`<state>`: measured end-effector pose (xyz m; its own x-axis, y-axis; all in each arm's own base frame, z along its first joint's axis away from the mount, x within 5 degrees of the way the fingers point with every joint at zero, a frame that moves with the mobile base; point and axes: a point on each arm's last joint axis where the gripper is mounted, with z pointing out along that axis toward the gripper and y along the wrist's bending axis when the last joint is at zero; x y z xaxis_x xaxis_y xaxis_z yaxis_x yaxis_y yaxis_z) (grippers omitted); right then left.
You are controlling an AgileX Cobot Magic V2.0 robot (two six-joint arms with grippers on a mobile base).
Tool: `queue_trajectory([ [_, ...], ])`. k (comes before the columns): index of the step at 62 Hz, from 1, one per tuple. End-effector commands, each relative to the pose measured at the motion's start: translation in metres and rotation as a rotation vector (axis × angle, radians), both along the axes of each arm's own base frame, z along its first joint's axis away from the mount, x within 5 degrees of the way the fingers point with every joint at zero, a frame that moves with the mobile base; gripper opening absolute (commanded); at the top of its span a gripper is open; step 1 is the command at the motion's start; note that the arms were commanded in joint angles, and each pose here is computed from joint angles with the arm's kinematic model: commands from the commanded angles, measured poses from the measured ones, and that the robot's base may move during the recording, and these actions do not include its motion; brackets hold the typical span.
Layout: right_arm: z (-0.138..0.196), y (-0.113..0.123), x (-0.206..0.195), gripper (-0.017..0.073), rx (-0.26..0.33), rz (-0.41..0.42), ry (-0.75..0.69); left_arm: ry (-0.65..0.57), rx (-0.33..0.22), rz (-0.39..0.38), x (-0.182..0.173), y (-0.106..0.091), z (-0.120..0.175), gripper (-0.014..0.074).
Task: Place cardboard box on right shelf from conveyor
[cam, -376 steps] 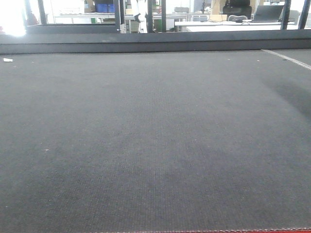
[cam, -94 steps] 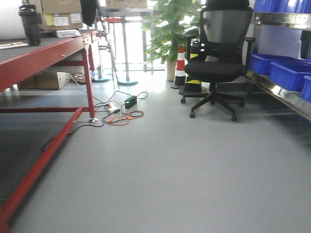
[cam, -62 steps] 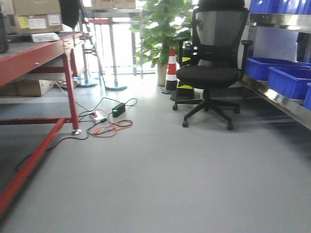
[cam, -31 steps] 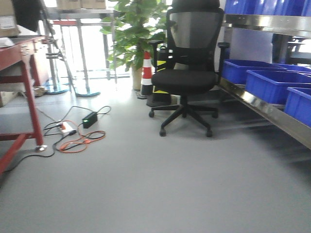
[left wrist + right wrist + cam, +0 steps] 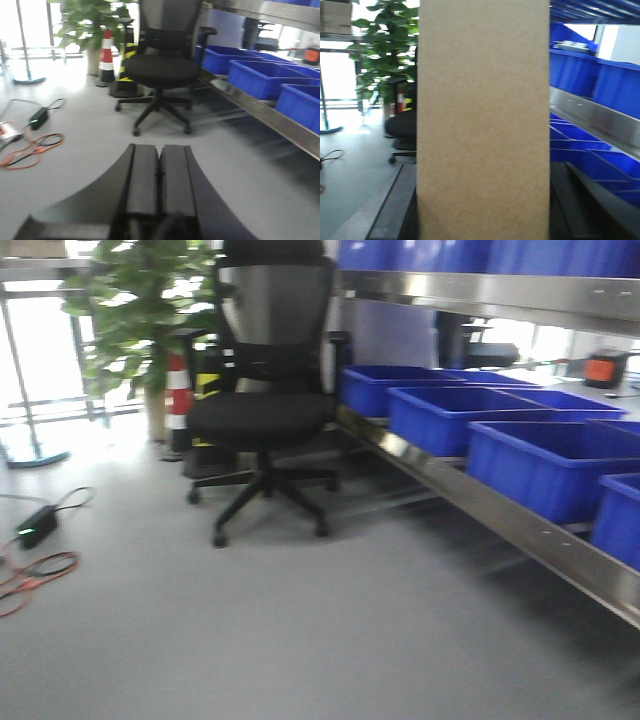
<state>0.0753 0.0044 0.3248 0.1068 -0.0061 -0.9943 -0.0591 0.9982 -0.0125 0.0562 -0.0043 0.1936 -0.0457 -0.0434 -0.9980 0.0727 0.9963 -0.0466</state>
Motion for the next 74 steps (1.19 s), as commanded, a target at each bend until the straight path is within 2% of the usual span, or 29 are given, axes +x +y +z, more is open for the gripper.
queue_trajectory([
  [1,0.0193,0.0008,-0.0033,0.0051,-0.011,0.007,-0.129,-0.083,-0.01,0.0,-0.0002,0.0001,0.0048,-0.0116],
  [74,0.0193,0.0008,-0.0033,0.0051,-0.011,0.007,-0.129,-0.083,-0.01,0.0,-0.0002,0.0001,0.0048,-0.0116],
])
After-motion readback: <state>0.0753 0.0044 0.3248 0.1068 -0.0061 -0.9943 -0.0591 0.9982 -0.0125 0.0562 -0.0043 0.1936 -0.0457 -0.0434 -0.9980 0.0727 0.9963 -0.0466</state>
